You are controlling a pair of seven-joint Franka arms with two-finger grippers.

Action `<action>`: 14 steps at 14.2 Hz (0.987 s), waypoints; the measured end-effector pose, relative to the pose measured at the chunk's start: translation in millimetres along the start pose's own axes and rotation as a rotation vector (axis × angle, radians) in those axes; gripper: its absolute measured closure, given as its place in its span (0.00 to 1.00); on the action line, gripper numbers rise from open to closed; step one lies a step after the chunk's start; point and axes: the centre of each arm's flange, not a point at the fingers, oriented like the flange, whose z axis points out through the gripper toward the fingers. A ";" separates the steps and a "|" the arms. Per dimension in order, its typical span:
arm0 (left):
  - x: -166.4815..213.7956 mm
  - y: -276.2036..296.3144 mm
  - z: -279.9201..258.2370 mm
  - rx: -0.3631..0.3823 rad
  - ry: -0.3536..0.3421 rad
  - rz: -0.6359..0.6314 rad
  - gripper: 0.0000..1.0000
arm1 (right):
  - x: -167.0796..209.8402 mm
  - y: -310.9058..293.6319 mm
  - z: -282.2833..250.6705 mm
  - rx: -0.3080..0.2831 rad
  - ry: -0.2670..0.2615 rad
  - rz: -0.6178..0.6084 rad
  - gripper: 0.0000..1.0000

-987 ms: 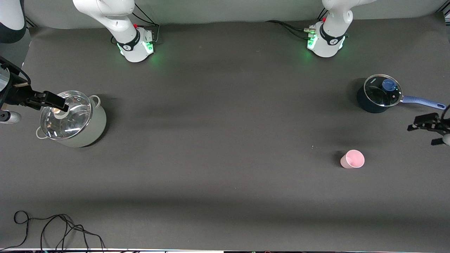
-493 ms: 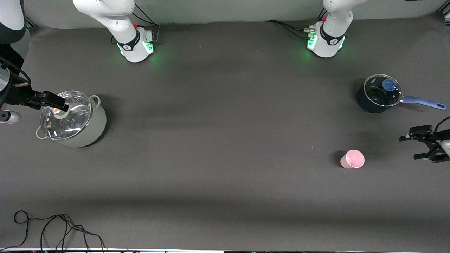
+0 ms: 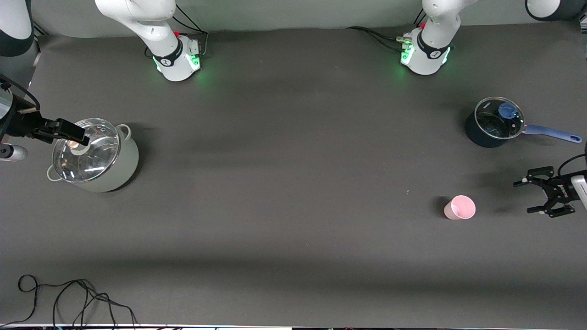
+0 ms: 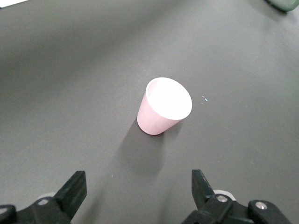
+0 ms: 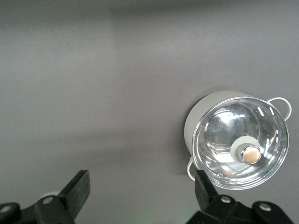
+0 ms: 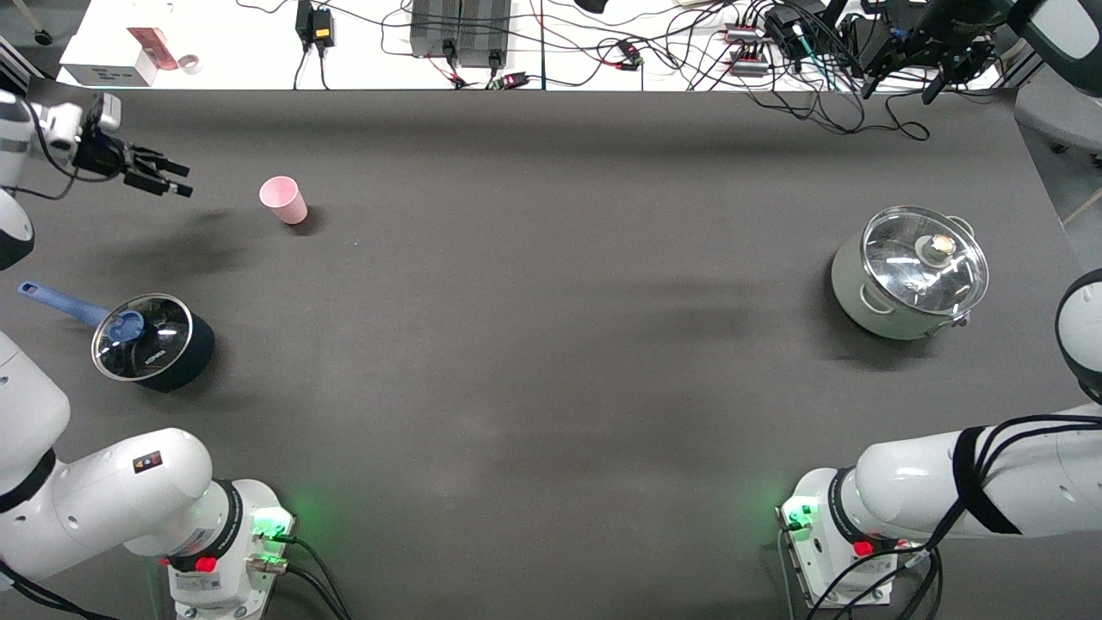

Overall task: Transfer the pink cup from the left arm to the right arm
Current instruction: 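Move the left gripper out and over toward the pink cup, then lower the left gripper around the pink cup and close it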

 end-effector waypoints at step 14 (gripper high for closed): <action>-64.6 10.9 131.5 0.087 0.353 0.232 0.00 | 0.7 8.6 -0.2 0.001 0.000 0.014 0.00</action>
